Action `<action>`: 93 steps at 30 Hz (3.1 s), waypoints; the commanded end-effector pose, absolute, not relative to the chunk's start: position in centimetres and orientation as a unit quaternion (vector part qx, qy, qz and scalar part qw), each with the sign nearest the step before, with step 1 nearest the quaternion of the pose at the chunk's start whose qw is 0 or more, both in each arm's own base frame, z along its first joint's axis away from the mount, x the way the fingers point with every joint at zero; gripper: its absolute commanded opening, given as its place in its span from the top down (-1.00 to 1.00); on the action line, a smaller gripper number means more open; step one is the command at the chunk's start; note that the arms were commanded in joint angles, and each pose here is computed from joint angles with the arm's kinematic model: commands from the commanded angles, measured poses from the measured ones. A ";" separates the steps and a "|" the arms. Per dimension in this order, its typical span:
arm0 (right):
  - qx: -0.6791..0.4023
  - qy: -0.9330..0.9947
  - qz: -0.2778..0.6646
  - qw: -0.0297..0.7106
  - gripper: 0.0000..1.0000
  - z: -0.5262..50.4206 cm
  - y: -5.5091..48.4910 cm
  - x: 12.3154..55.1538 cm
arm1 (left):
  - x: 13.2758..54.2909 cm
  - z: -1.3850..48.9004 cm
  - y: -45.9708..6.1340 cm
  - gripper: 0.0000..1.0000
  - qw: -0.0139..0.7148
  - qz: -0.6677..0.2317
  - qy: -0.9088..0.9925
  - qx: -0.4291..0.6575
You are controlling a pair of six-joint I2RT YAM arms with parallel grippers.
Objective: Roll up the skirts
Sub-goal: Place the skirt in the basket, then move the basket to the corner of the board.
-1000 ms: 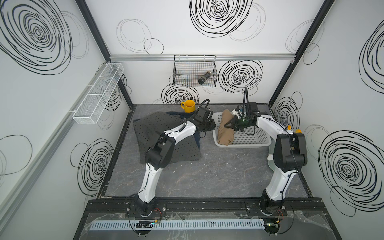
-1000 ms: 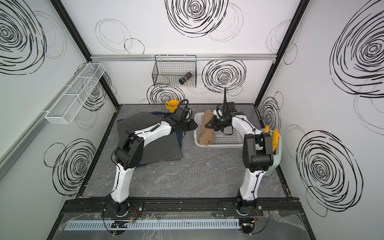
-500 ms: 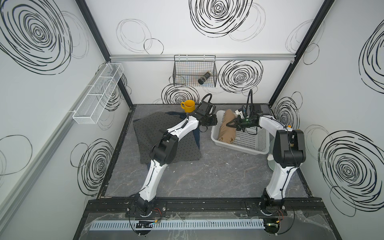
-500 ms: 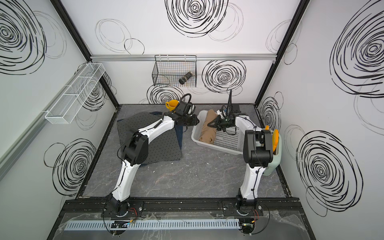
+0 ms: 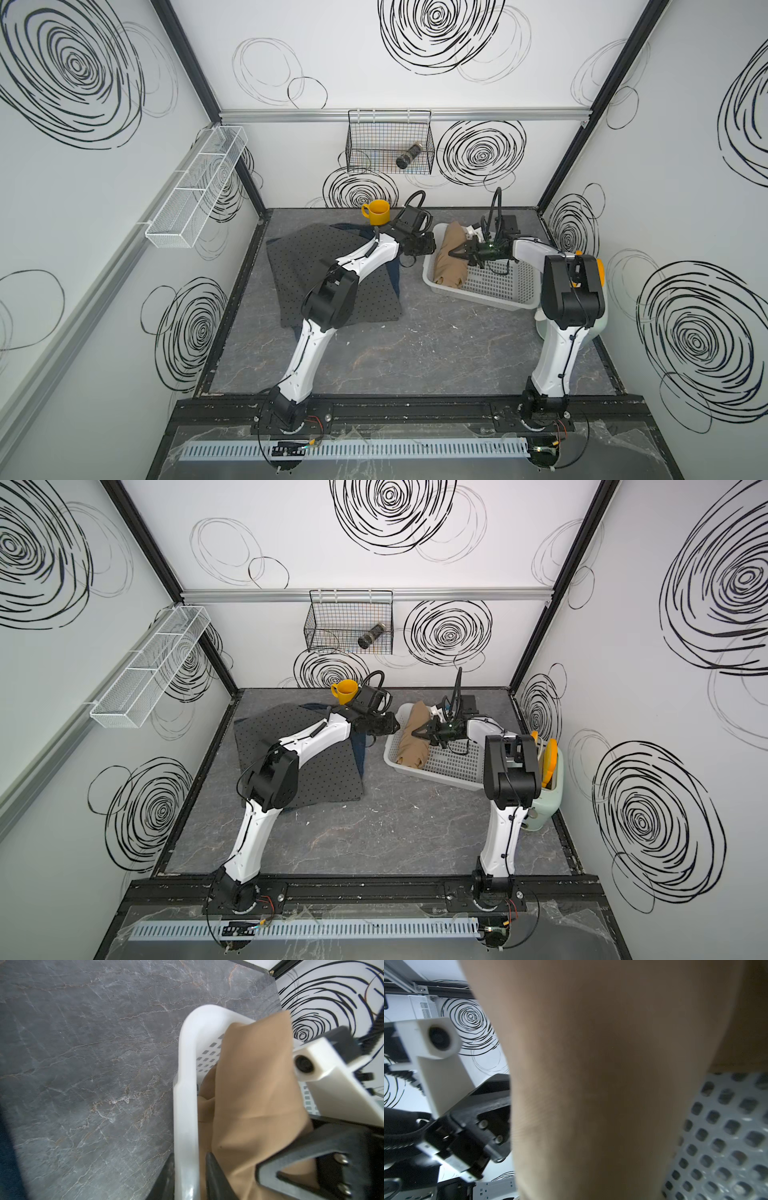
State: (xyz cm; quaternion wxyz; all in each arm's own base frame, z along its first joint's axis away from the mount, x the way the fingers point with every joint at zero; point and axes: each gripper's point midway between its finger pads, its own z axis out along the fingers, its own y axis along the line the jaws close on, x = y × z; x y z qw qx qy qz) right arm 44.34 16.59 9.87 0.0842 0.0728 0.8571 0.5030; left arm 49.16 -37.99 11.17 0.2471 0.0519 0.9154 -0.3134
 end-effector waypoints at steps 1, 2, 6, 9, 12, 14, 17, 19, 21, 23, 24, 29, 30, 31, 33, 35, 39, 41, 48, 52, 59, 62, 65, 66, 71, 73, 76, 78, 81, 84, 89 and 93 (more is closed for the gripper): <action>0.093 0.881 0.457 0.075 0.83 7.4 15.6 44.5 | 49.2 14.3 -38.5 0.33 0.270 -0.335 0.902 0.046; 0.099 0.890 0.438 0.077 0.77 6.9 15.1 44.6 | 49.2 14.6 -38.5 0.26 0.271 -0.337 0.901 0.041; 0.112 0.898 0.417 0.080 0.40 6.8 14.8 45.0 | 48.8 16.7 -38.8 0.11 0.282 -0.357 0.890 0.031; 0.123 0.896 0.418 0.086 0.34 7.2 15.0 45.5 | 48.5 18.4 -39.3 0.01 0.289 -0.371 0.882 0.031; 0.130 0.901 0.405 0.091 0.11 7.5 15.1 46.0 | 48.2 19.2 -39.2 -0.10 0.290 -0.374 0.880 0.027; 0.129 0.910 0.383 0.092 0.09 7.3 15.0 46.2 | 48.0 19.2 -38.9 -0.16 0.288 -0.369 0.883 0.025; 0.127 0.921 0.356 0.097 -0.31 7.5 14.6 45.9 | 47.9 19.2 -37.8 -0.30 0.295 -0.351 0.888 0.021; 0.125 0.924 0.341 0.122 -0.99 8.4 14.1 46.1 | 47.9 18.9 -36.9 -0.42 0.297 -0.344 0.891 0.013; 0.128 0.925 0.332 0.130 -0.96 9.0 13.7 46.2 | 47.9 18.4 -36.2 -0.55 0.291 -0.339 0.895 0.006; 0.128 0.929 0.323 0.130 -0.96 9.5 13.5 46.3 | 47.7 18.1 -35.7 -0.59 0.288 -0.337 0.896 0.004; 0.127 0.929 0.322 0.132 -0.96 9.9 13.5 46.5 | 47.6 18.3 -35.5 -0.61 0.289 -0.336 0.897 0.003; 0.139 0.936 0.264 0.188 -0.96 13.5 11.7 46.8 | 47.3 19.8 -32.7 -0.91 0.318 -0.312 0.895 -0.025; 0.141 0.935 0.252 0.205 -0.96 14.8 11.3 47.0 | 47.2 20.2 -32.1 -0.94 0.325 -0.310 0.893 -0.031; 0.145 0.934 0.242 0.218 -0.96 15.7 10.8 47.0 | 47.1 20.5 -31.7 -0.95 0.328 -0.310 0.892 -0.035; 0.164 0.936 0.202 0.237 -0.96 17.9 9.3 46.4 | 46.6 20.8 -31.1 -0.95 0.326 -0.310 0.892 -0.045; 0.183 0.934 0.172 0.253 -0.98 19.9 8.3 45.0 | 45.8 20.8 -30.9 -0.92 0.321 -0.314 0.892 -0.049; 0.173 0.939 0.159 0.251 -0.82 21.5 10.1 39.0 | 43.3 21.2 -29.5 -0.89 0.325 -0.308 0.891 -0.073; 0.147 0.942 0.192 0.233 -0.67 20.9 12.4 35.4 | 42.4 21.7 -27.9 -0.92 0.337 -0.300 0.888 -0.089; 0.048 0.952 0.244 0.178 -0.49 17.2 18.1 24.8 | 39.8 21.5 -18.9 -1.00 0.370 -0.218 0.885 -0.178; 0.065 0.958 0.235 0.148 -0.62 13.2 18.8 24.6 | 37.3 17.8 -14.1 -0.96 0.355 -0.154 0.893 -0.229; 0.135 0.967 0.141 0.161 -0.70 9.2 16.9 31.0 | 32.9 13.3 -7.7 -0.95 0.316 -0.134 0.898 -0.274; 0.164 0.964 0.114 0.175 -0.70 8.6 14.6 34.0 | 32.0 13.0 -5.5 -0.94 0.320 -0.129 0.893 -0.288; 0.184 0.957 0.102 0.200 -0.68 8.8 12.3 37.2 | 31.9 12.5 -5.2 -0.94 0.322 -0.127 0.894 -0.283; 0.189 0.955 0.088 0.212 -0.68 9.1 11.3 38.3 | 32.0 12.2 -5.5 -0.94 0.322 -0.124 0.898 -0.274; 0.205 0.945 0.122 0.225 -0.68 9.3 10.0 42.9 | 32.8 11.0 -8.3 -0.93 0.297 -0.102 0.925 -0.214; 0.213 0.941 0.121 0.234 -0.68 9.2 9.2 44.6 | 33.3 10.8 -9.9 -0.93 0.288 -0.093 0.933 -0.195; 0.228 0.939 0.077 0.247 -0.68 9.1 6.3 47.0 | 34.0 10.5 -12.9 -0.93 0.277 -0.085 0.945 -0.151; 0.239 0.938 0.058 0.242 -0.68 8.6 4.2 48.0 | 34.3 9.7 -14.9 -0.93 0.253 -0.077 0.957 -0.121; 0.255 0.934 0.048 0.246 -0.68 8.5 1.8 48.8 | 34.3 8.3 -17.8 -0.93 0.219 -0.080 0.969 -0.076; 0.256 0.932 0.033 0.252 -0.66 8.7 0.3 49.0 | 34.2 7.2 -19.1 -0.94 0.205 -0.082 0.973 -0.063; 0.276 0.931 -0.013 0.238 -0.63 8.6 -3.2 47.7 | 34.6 6.5 -19.8 -0.98 0.204 -0.041 0.977 -0.049; 0.304 0.922 -0.002 0.239 -0.60 8.8 -5.3 46.5 | 33.9 5.9 -21.9 -0.99 0.201 -0.023 0.979 -0.008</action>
